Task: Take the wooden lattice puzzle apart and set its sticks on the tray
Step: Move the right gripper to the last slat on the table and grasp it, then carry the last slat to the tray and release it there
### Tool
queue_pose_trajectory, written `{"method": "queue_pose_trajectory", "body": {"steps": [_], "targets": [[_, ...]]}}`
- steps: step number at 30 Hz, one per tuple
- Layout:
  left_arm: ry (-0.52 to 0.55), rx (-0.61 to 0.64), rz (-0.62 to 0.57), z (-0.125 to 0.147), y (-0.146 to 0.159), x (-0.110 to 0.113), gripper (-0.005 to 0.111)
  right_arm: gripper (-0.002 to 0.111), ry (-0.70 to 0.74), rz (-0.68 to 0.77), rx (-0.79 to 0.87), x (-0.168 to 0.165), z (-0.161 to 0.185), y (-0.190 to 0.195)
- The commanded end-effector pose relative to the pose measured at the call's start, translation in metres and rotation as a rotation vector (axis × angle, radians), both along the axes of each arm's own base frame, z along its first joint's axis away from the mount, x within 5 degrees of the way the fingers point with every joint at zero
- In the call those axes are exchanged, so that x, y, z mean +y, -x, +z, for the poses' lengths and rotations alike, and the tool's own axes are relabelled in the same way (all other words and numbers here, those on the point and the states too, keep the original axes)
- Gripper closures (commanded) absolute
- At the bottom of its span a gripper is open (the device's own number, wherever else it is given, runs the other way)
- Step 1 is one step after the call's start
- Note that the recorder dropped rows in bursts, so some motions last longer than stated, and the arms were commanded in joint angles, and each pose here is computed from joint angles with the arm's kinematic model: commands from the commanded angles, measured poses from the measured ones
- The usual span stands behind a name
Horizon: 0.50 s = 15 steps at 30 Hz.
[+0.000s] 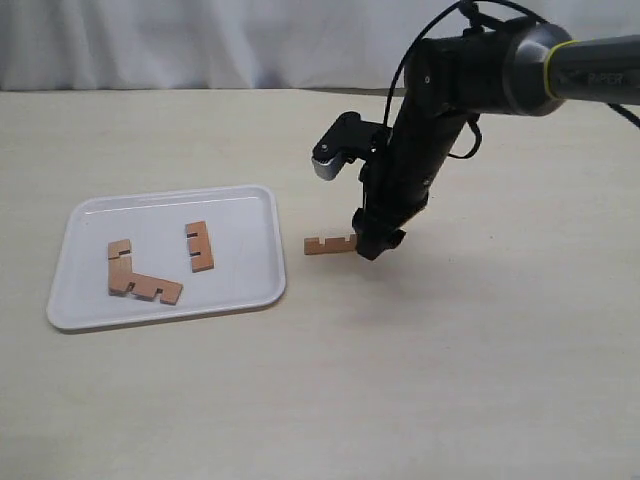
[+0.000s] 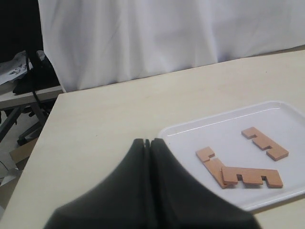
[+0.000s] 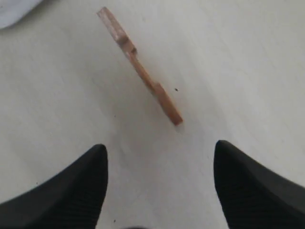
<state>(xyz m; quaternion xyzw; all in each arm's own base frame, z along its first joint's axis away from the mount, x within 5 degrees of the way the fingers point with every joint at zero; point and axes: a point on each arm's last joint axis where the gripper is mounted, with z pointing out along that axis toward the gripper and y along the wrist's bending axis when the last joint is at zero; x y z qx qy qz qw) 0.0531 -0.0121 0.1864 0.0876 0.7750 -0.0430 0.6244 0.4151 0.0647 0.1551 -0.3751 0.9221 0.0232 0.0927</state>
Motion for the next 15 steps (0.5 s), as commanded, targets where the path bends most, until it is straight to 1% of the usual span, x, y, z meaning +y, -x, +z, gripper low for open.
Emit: {"method": "queue_pose_trajectory", "body": {"steps": [1, 3, 5, 6, 7, 11, 14, 15], "targets": [[-0.002, -0.009, 0.011, 0.0, 0.0, 0.001, 0.107, 0.047, -0.013, 0.08, -0.05, 0.011, -0.013, -0.007], [-0.002, -0.009, 0.011, 0.0, 0.0, 0.001, 0.107, 0.047, -0.007, 0.099, -0.073, 0.015, -0.019, -0.01], [-0.002, -0.009, 0.011, 0.0, 0.0, 0.001, 0.107, 0.052, -0.007, 0.1, -0.089, 0.015, -0.02, -0.012], [-0.002, -0.009, 0.011, 0.0, 0.0, 0.001, 0.107, 0.058, -0.008, 0.102, -0.096, 0.016, -0.021, -0.012], [-0.002, -0.009, 0.011, 0.0, 0.0, 0.001, 0.107, 0.067, -0.001, 0.119, -0.089, 0.015, -0.025, -0.013], [-0.002, -0.009, 0.011, 0.0, 0.0, 0.001, 0.107, 0.079, 0.008, 0.145, -0.065, 0.015, -0.033, -0.012], [-0.002, -0.009, 0.011, 0.0, 0.0, 0.001, 0.107, 0.104, 0.008, 0.148, -0.064, 0.015, -0.034, -0.012], [-0.002, -0.009, 0.011, 0.0, 0.0, 0.001, 0.107, 0.104, 0.003, 0.138, -0.066, 0.015, -0.031, -0.012]]}}
